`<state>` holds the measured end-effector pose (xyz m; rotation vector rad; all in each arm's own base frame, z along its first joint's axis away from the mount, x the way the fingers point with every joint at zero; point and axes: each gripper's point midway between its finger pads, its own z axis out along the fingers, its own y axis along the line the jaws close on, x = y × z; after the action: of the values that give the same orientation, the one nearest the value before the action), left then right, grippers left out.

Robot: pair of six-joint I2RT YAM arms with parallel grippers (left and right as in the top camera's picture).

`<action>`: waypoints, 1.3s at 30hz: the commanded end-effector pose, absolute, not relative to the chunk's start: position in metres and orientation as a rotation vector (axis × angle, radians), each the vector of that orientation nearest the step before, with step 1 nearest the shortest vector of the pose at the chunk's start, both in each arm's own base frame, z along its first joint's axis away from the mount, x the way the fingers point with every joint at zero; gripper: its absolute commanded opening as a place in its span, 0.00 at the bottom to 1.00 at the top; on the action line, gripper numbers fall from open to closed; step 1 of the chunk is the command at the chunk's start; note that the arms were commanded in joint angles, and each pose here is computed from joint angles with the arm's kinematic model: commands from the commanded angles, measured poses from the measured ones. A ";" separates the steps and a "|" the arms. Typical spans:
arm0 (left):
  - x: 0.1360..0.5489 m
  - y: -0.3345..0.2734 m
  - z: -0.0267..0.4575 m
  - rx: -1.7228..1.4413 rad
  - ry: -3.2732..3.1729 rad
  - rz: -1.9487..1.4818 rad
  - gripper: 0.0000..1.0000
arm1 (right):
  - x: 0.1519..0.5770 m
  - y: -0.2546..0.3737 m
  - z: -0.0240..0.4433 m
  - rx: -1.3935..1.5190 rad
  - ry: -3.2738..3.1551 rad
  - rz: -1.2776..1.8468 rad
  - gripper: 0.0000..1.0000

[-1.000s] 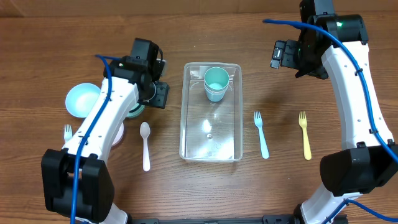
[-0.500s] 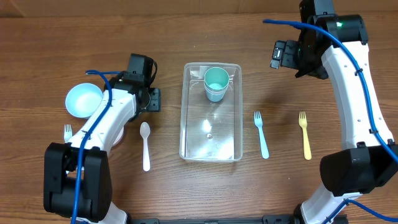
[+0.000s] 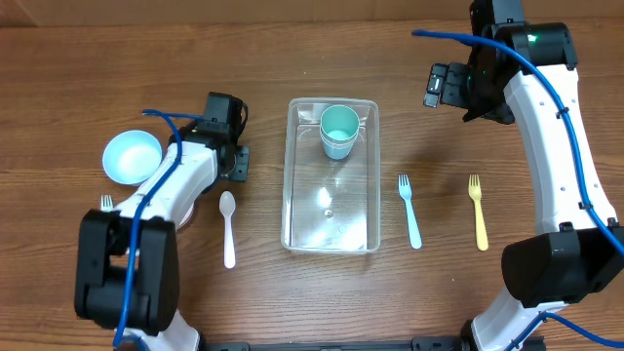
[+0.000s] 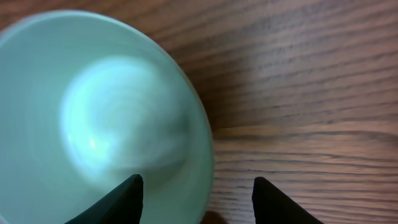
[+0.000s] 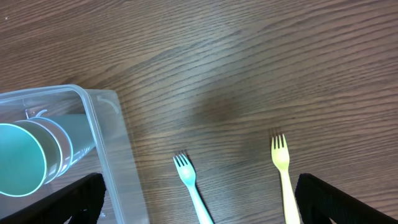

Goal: Pack container
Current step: 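Lower left gripper onto the teal bowl rim and grasp it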

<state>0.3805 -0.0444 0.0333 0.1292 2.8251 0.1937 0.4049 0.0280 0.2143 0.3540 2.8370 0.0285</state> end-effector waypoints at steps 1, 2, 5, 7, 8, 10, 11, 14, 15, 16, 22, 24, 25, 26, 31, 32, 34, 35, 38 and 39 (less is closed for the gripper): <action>0.377 -0.039 0.014 0.207 2.863 0.241 0.49 | 0.406 0.026 0.236 0.358 2.770 0.038 1.00; 0.380 -0.039 0.017 0.203 2.851 0.238 0.41 | 0.406 0.026 0.236 0.358 2.770 0.038 1.00; 0.388 -0.041 0.027 0.198 2.827 0.231 0.35 | 0.406 0.026 0.236 0.358 2.770 0.038 1.00; 0.393 -0.042 0.036 0.196 2.815 0.228 0.26 | 0.406 0.026 0.236 0.358 2.770 0.038 1.00; 0.395 -0.042 0.039 0.195 2.813 0.228 0.23 | 0.406 0.026 0.236 0.358 2.770 0.038 1.00; 0.399 -0.043 0.046 0.193 2.804 0.227 0.15 | 0.406 0.026 0.236 0.358 2.770 0.038 1.00; 0.401 -0.043 0.049 0.193 2.803 0.226 0.13 | 0.406 0.026 0.236 0.358 2.770 0.038 1.00; 0.403 -0.044 0.053 0.193 2.801 0.224 0.09 | 0.406 0.026 0.236 0.358 2.770 0.038 1.00; 0.402 -0.044 0.054 0.193 2.803 0.225 0.06 | 0.406 0.026 0.236 0.358 2.770 0.038 1.00; 0.401 -0.043 0.053 0.194 2.808 0.227 0.04 | 0.406 0.026 0.236 0.358 2.770 0.038 1.00; 0.400 -0.043 0.053 0.195 2.813 0.229 0.32 | 0.406 0.026 0.236 0.358 2.770 0.038 1.00; 0.400 -0.043 0.053 0.195 2.813 0.229 0.38 | 0.406 0.026 0.236 0.358 2.770 0.038 1.00; 0.400 -0.043 0.053 0.195 2.813 0.229 0.40 | 0.406 0.026 0.236 0.358 2.770 0.038 1.00; 0.400 -0.043 0.053 0.195 2.813 0.229 0.40 | 0.406 0.026 0.236 0.358 2.770 0.038 1.00; 0.399 -0.043 0.051 0.196 2.818 0.230 0.28 | 0.406 0.026 0.236 0.358 2.770 0.038 1.00; 0.399 -0.043 0.050 0.197 2.821 0.230 0.28 | 0.406 0.026 0.236 0.358 2.770 0.038 1.00; 0.399 -0.043 0.046 0.199 2.829 0.227 0.30 | 0.406 0.026 0.236 0.358 2.770 0.038 1.00; 0.398 -0.043 0.044 0.199 2.833 0.229 0.31 | 0.406 0.026 0.236 0.358 2.770 0.038 1.00; 0.399 -0.043 0.041 0.200 2.838 0.235 0.32 | 0.406 0.026 0.236 0.358 2.770 0.038 1.00; 0.399 -0.043 0.041 0.200 2.837 0.234 0.31 | 0.406 0.026 0.236 0.358 2.770 0.038 1.00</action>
<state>0.3924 -0.0449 0.0431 0.2097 2.8398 0.2255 0.4050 0.0281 0.2143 0.3535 2.8367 0.0285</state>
